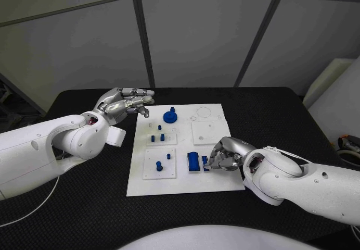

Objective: Assemble the parts on the task board

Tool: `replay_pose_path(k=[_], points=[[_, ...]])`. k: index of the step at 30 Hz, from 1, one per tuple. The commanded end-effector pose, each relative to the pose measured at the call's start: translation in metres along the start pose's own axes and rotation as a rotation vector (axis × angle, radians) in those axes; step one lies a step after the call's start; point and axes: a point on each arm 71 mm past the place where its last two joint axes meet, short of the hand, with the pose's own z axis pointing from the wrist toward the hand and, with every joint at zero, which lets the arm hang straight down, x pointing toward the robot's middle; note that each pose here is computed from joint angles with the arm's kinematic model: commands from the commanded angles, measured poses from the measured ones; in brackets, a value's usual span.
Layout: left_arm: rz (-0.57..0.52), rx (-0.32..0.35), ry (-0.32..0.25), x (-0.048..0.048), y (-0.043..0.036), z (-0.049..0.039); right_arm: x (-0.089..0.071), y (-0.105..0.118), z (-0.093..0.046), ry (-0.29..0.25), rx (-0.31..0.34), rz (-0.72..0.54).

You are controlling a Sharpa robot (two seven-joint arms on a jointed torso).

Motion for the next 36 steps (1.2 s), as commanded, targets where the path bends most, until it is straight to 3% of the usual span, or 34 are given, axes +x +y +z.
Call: replay_pose_path(k=[1, 7, 11, 18, 23, 29, 36], points=[[-0.004, 0.004, 0.012, 0.0015, -0.0009, 0.0004, -0.004, 0.003, -0.004, -0.045, -0.055, 0.026], [-0.002, 0.011, 0.004, 0.0008, -0.0012, 0.0007, -0.014, 0.000, -0.010, -0.111, -0.122, 0.158], [0.003, 0.019, -0.010, -0.0006, -0.0010, 0.0024, -0.029, -0.004, -0.003, -0.147, -0.180, 0.301], [0.002, 0.040, -0.099, -0.0131, 0.0016, 0.0121, -0.052, -0.021, 0.033, -0.119, -0.234, 0.660], [-0.008, 0.068, -0.170, -0.0252, 0.0040, 0.0217, -0.070, -0.029, 0.061, -0.157, -0.268, 0.841], [-0.026, 0.093, -0.287, -0.0402, 0.0089, 0.0355, -0.084, -0.034, 0.092, -0.235, -0.306, 0.913], [-0.023, 0.102, -0.356, -0.0414, 0.0144, 0.0488, -0.088, -0.041, 0.112, -0.278, -0.305, 0.920]])
